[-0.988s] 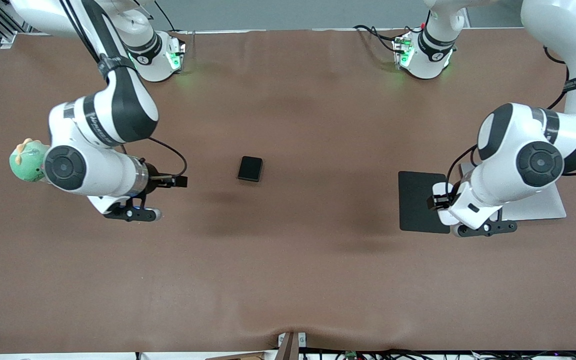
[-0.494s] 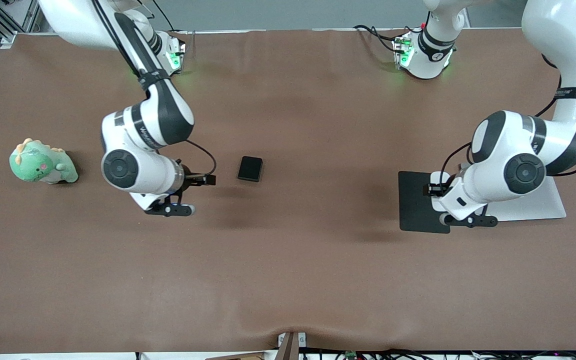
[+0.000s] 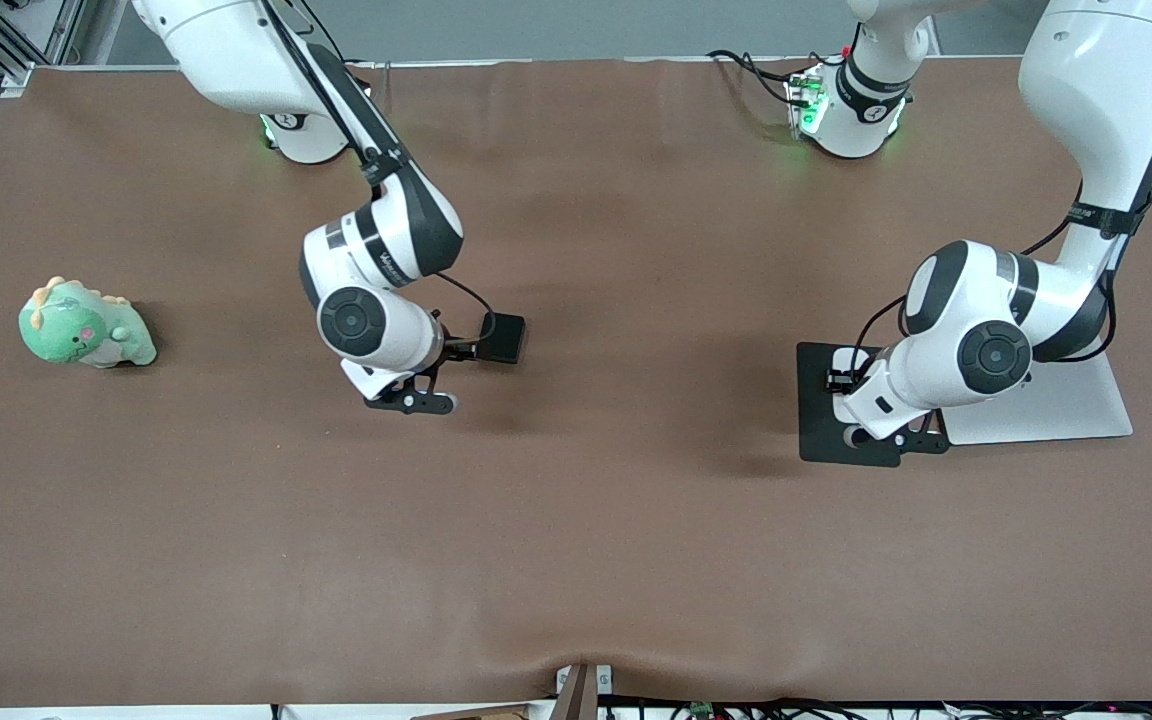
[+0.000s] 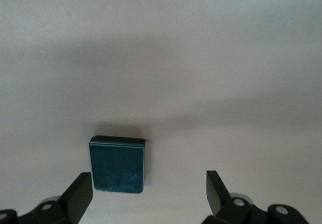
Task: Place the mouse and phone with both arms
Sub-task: 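Lower the mouse onto the pad while the right gripper grasps the phone, then open the left gripper on the mouse while the right gripper lifts the phone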
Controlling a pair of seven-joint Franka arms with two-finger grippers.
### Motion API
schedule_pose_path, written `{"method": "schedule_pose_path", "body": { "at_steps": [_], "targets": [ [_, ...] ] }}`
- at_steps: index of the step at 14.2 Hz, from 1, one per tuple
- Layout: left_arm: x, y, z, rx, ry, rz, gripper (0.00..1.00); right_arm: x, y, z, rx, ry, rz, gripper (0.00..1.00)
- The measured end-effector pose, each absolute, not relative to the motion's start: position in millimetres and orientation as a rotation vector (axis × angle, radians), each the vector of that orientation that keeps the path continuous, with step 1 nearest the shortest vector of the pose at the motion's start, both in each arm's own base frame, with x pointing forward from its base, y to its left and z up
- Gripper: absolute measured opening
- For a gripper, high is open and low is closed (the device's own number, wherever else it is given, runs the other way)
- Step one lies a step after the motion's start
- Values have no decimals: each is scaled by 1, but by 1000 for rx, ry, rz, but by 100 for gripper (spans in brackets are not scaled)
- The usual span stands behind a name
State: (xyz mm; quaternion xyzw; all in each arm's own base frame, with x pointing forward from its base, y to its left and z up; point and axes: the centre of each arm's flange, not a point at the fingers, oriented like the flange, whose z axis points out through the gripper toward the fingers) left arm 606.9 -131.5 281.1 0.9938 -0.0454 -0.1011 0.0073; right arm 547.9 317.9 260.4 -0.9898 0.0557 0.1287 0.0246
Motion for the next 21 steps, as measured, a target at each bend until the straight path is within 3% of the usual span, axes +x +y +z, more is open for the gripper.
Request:
{"method": "schedule_pose_path", "body": {
  "at_steps": [10,21],
  "targets": [
    [602,-119,241,3150,-263,-332,61,500,359,211,-3012,314,322,100],
    [601,-101,200,3145,-216,-200,61,479,374,172,-3032,329,302,100]
  ]
}}
